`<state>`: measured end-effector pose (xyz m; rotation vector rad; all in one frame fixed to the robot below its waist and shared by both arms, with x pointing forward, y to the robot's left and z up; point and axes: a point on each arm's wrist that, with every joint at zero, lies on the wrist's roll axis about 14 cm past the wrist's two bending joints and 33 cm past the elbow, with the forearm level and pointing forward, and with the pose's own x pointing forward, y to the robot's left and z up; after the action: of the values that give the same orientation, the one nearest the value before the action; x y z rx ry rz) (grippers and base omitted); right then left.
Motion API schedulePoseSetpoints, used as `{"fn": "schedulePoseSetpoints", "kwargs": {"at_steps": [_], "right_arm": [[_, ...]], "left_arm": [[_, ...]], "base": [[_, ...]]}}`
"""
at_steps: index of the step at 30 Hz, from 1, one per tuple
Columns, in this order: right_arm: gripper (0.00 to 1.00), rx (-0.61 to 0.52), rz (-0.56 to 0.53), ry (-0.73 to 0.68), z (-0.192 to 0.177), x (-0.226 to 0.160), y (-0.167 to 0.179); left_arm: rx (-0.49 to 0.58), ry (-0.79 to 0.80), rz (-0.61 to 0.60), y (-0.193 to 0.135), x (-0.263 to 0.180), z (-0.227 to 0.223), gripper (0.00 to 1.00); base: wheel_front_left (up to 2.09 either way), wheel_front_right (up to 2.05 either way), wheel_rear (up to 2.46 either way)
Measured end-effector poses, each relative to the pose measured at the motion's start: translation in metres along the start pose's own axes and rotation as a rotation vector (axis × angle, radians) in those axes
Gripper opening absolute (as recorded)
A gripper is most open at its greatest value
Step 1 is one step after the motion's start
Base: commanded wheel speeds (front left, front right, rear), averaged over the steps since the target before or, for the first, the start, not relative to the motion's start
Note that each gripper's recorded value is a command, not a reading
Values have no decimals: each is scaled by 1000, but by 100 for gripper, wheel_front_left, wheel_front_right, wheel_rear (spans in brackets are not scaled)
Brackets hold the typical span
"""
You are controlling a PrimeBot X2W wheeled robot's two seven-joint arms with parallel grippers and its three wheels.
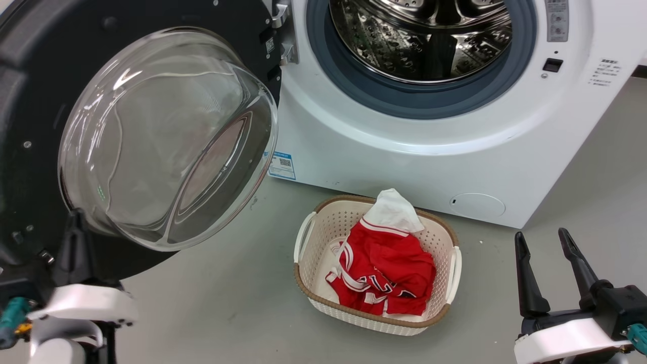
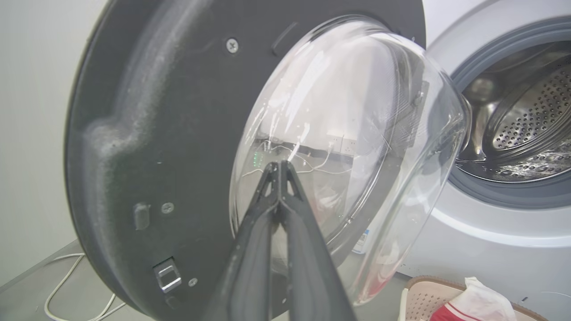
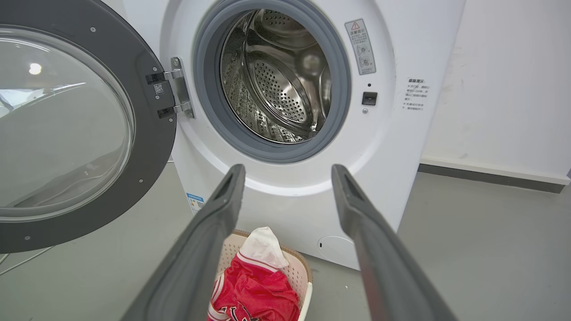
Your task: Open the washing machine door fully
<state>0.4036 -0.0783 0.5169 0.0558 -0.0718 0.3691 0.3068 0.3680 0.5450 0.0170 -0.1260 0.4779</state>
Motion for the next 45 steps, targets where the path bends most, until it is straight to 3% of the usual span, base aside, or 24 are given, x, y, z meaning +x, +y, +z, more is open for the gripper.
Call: {"fn": "schedulePoseSetpoints", "kwargs": {"at_steps": [10, 17, 29, 30, 32, 33, 34, 45], "right_arm": [[100, -17, -49, -18, 8, -15, -13], [100, -37, -101, -26, 14, -30, -27], [100, -64, -220, -37, 22, -60, -59], [100, -64, -220, -37, 22, -60, -59], [100, -66, -230, -39, 23, -63, -61], [100, -66, -233, -39, 23, -64, -62], [100, -67, -235, -39, 23, -65, -62], [100, -66, -243, -38, 23, -66, -64]], "left_arm": [[-44, -71, -231, -86, -17, 17, 0], [-79, -31, -384, -140, -28, 5, 0], [-104, 10, -515, -194, -31, -11, 0], [-104, 10, -515, -194, -31, -11, 3], [-107, 5, -525, -199, -29, -9, 46], [-105, 6, -527, -200, -29, -10, 88], [-100, 6, -531, -202, -29, -11, 100], [-80, 0, -518, -200, -25, -12, 100]], "base": [[0, 0, 0], [0, 0, 0], [0, 0, 0], [0, 0, 0], [0, 0, 0], [0, 0, 0], [0, 0, 0], [0, 0, 0]]}}
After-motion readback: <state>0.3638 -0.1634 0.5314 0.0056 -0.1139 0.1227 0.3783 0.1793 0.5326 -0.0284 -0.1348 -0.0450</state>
